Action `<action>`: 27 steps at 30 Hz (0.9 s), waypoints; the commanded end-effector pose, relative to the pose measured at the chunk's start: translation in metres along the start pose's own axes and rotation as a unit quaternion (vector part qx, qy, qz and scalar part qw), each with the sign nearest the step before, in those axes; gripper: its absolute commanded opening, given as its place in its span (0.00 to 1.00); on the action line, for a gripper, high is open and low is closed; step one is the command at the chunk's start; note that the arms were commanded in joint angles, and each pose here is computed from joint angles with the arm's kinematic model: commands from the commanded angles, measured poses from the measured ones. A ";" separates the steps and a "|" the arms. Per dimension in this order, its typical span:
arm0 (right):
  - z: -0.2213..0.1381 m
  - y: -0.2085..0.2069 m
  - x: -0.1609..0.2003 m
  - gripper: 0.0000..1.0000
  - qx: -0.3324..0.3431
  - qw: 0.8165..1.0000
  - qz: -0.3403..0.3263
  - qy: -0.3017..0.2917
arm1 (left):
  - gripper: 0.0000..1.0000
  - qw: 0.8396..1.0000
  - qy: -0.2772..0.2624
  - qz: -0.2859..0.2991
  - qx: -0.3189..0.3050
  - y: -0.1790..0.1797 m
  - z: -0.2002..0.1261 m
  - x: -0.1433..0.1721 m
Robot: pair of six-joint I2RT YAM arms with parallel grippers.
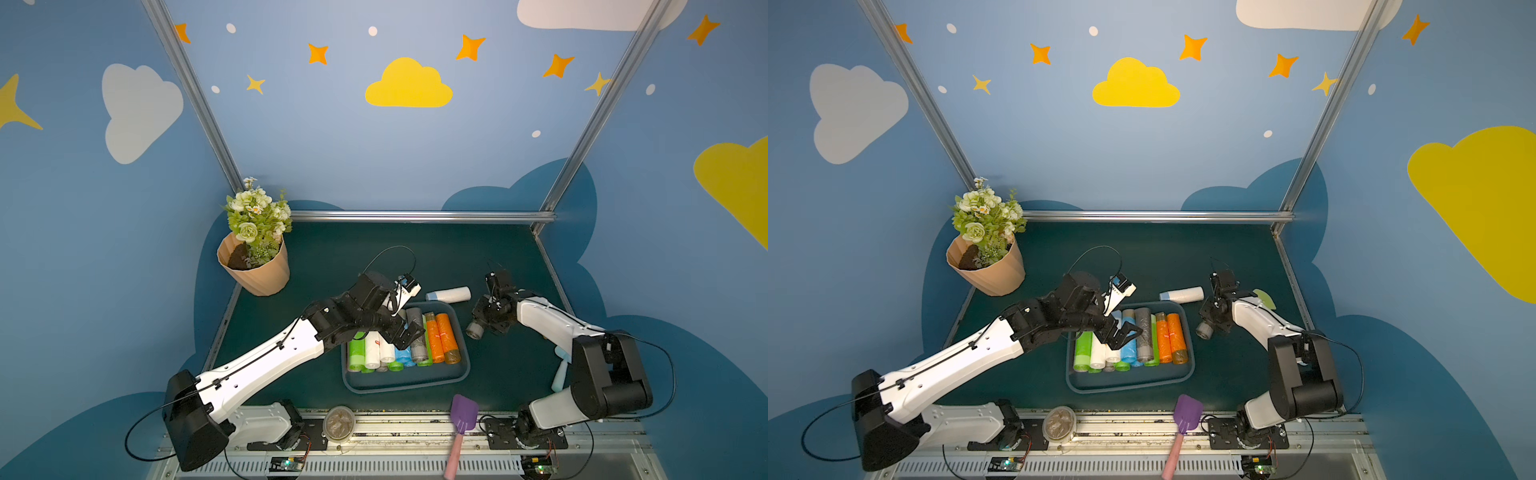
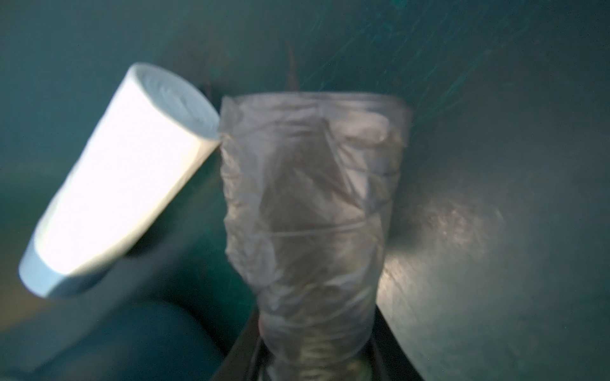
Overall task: Put the roll of trash bags into the storage box
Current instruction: Pick up the roll of trash bags from the center of the board, then place the roll of trash bags in the storage box.
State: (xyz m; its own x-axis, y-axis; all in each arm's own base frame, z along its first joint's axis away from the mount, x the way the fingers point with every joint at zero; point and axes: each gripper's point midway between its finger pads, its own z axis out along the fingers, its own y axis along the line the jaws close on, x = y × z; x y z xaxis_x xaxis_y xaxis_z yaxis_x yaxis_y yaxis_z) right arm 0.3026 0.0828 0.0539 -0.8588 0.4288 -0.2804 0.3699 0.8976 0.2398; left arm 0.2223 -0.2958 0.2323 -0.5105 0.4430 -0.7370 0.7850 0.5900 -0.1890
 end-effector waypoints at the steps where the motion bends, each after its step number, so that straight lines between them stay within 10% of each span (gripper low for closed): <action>1: -0.017 -0.009 0.010 0.28 0.005 0.998 -0.067 -0.003 | 1.00 1.000 0.004 0.014 0.002 0.000 -0.006 -0.001; 14: -0.111 0.024 0.025 0.25 -0.122 0.975 -0.175 -0.067 | 1.00 0.998 0.028 0.048 0.013 0.006 -0.014 0.014; 27: -0.133 0.092 0.078 0.25 -0.191 0.943 -0.270 0.041 | 1.00 0.997 0.021 0.058 0.040 -0.003 -0.016 0.015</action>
State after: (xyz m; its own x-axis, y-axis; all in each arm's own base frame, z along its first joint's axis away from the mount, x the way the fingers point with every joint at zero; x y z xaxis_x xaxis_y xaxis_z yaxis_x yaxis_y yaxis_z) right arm 0.2318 0.1745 0.1799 -0.8940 -0.0593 -0.4442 -0.2520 0.8861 0.3890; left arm 0.2124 -0.2822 0.2313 -0.4404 0.5242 -0.7288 0.8511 0.5021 -0.1532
